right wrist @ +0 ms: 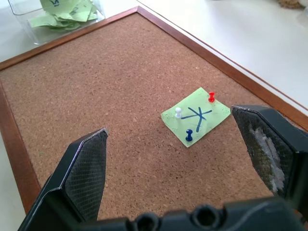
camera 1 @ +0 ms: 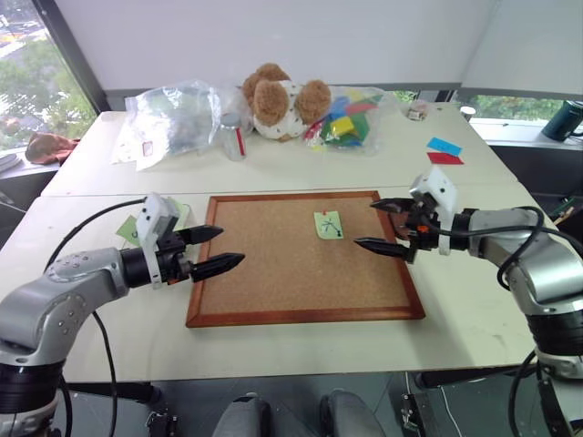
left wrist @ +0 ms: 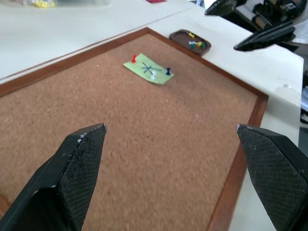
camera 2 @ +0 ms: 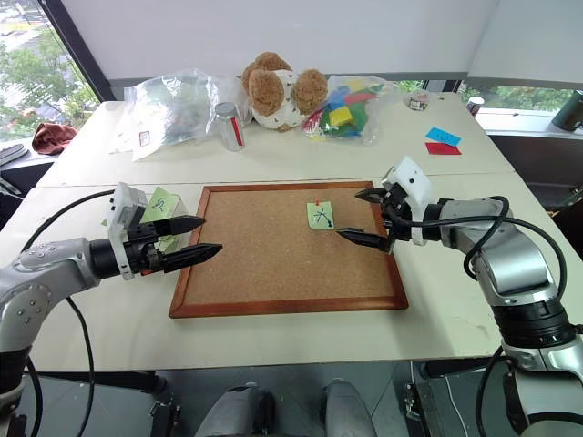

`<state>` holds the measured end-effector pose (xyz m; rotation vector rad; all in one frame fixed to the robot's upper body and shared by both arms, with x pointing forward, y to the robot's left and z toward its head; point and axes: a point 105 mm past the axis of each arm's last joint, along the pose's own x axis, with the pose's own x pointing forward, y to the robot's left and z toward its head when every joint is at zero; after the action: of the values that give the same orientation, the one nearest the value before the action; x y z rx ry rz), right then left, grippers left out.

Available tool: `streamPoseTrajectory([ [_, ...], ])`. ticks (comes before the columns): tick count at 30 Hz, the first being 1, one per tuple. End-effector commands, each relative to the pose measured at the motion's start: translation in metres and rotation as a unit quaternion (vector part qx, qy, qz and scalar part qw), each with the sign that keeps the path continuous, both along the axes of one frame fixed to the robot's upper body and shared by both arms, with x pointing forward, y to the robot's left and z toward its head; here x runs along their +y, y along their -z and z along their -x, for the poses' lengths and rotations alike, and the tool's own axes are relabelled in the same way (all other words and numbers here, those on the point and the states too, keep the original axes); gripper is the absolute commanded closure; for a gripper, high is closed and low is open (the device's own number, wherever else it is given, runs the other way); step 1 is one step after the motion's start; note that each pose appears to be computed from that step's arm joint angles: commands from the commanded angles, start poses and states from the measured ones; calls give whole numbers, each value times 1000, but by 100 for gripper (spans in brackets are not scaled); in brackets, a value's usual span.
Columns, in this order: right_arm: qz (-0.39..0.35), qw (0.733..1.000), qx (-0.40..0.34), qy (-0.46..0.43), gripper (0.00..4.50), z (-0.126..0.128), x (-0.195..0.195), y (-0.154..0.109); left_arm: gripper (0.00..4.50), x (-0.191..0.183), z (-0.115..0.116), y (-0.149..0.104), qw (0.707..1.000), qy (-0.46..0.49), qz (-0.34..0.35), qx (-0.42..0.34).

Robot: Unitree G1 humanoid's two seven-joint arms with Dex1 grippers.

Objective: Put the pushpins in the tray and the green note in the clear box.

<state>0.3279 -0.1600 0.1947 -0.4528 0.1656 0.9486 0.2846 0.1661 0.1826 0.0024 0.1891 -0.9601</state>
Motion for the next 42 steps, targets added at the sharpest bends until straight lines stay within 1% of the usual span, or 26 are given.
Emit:
streamPoseTrajectory([
  [1, 4, 999, -30, -12, 0, 0, 9, -15, 4, -4, -8, -1, 1000, -3, -2, -24],
  [3, 2, 1000, -27, -12, 0, -1, 12, -13, 4, -11, -13, 6, 1000, -3, -7, -25],
  [6, 0, 1000, -25, -10, 0, -3, 16, -8, 82, -20, -21, 18, 1000, -10, -9, -28],
  [10, -6, 1000, -24, 7, 0, -9, 21, -5, 286, -34, -26, 34, 999, 1, -31, -38],
  [13, -14, 999, -19, 41, 0, -23, 26, -1, 437, -46, -38, 49, 998, -14, -36, -44],
  [14, -20, 998, -13, 55, 0, -28, 28, 0, 445, -50, -40, 55, 998, -15, -42, -44],
  [18, -23, 996, 9, 89, 0, -47, 39, 9, 445, -53, -43, 75, 998, -20, -54, -35],
  [24, -22, 992, 31, 123, 0, -75, 53, 25, 445, -50, -49, 88, 997, -37, -53, -31],
  [27, -22, 990, 40, 137, 0, -86, 56, 33, 445, -47, -50, 91, 997, -43, -57, -33],
  [29, -20, 989, 40, 141, 54, -92, 58, 37, 450, -46, -50, 92, 997, -45, -57, -34],
  [32, -17, 988, 43, 146, 168, -99, 60, 43, 450, -45, -49, 92, 996, -46, -62, -37],
  [42, -30, 987, 45, 151, 168, -111, 61, 43, 450, -44, -46, 91, 996, -51, -62, -41],
])
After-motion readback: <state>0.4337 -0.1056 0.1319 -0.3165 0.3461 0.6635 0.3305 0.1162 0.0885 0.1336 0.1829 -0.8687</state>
